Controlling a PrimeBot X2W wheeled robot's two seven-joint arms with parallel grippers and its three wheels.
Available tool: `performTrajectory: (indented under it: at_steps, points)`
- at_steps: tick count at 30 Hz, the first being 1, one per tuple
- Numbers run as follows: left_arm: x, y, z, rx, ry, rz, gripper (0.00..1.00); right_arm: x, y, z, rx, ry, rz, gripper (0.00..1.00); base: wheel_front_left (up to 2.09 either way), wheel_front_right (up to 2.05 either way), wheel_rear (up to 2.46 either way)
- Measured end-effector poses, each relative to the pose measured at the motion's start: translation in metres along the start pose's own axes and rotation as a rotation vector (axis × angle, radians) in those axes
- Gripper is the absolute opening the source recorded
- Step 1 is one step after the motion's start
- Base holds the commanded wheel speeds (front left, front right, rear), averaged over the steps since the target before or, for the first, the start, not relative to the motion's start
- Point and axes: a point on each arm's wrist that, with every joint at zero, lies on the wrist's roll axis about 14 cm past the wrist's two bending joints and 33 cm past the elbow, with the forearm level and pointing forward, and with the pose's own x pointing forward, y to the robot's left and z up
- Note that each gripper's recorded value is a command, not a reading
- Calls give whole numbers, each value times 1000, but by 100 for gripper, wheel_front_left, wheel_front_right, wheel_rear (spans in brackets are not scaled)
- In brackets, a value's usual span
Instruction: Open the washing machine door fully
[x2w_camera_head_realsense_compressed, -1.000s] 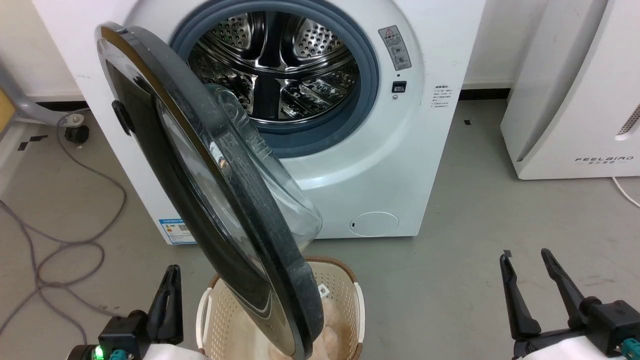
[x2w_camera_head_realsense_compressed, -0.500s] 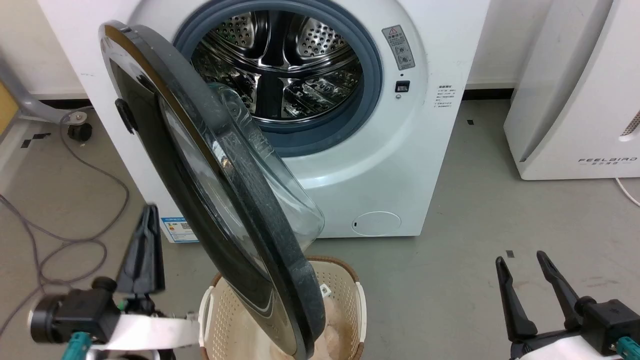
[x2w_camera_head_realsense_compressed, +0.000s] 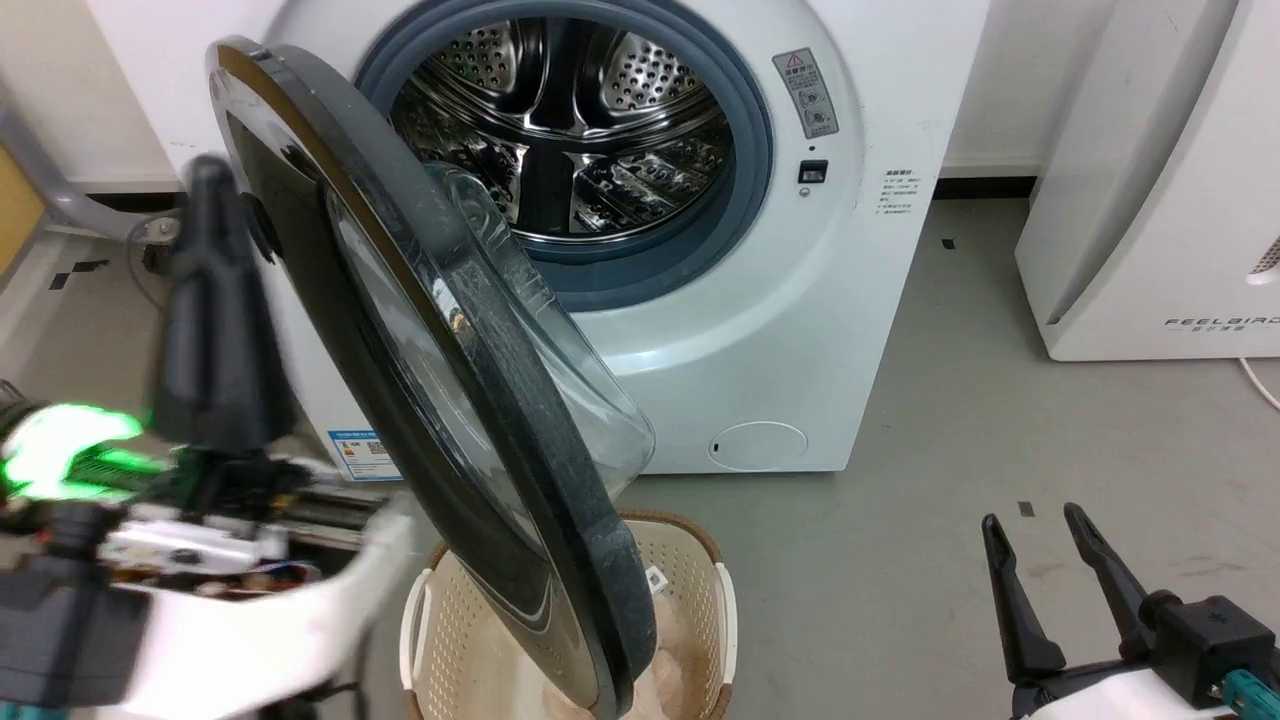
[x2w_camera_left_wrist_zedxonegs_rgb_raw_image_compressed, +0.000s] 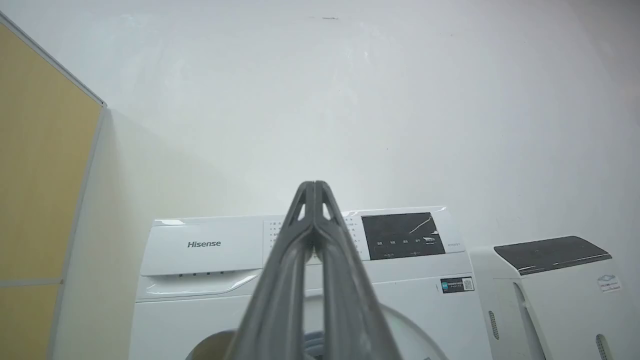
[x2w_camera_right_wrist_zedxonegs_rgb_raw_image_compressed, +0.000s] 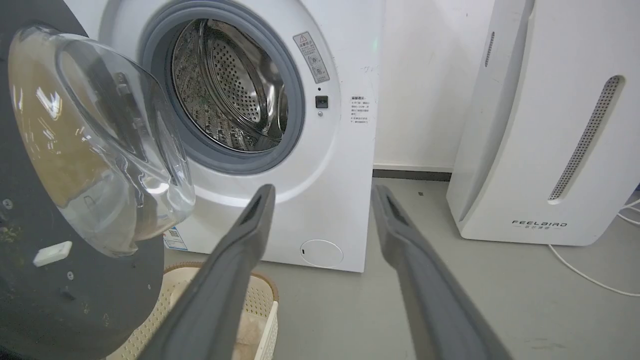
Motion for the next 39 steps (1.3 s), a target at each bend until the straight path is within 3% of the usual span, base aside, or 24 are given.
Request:
performTrajectory:
  at_steps: [5, 11, 22, 26, 31, 39]
  points:
    - [10, -52, 10, -130, 10, -143, 0, -1, 0, 1, -2, -2, 0, 100, 0, 0, 0]
    - [1, -111, 6, -285, 129, -298, 0, -8, -3, -3, -7, 16, -14, 100, 0, 0, 0]
    - [-97, -187, -69, -518, 705, -446, 0, -7, 3, -10, -5, 37, 6, 100, 0, 0, 0]
    - [-137, -196, -92, -547, 898, -436, 0, -6, 3, -13, -11, 48, 5, 100, 0, 0, 0]
    - [-162, -194, -113, -520, 1012, -417, 0, -5, 4, -17, -8, 67, 9, 100, 0, 0, 0]
    - [-173, -171, -153, -419, 1061, -335, 0, -5, 4, -20, -6, 75, 8, 100, 0, 0, 0]
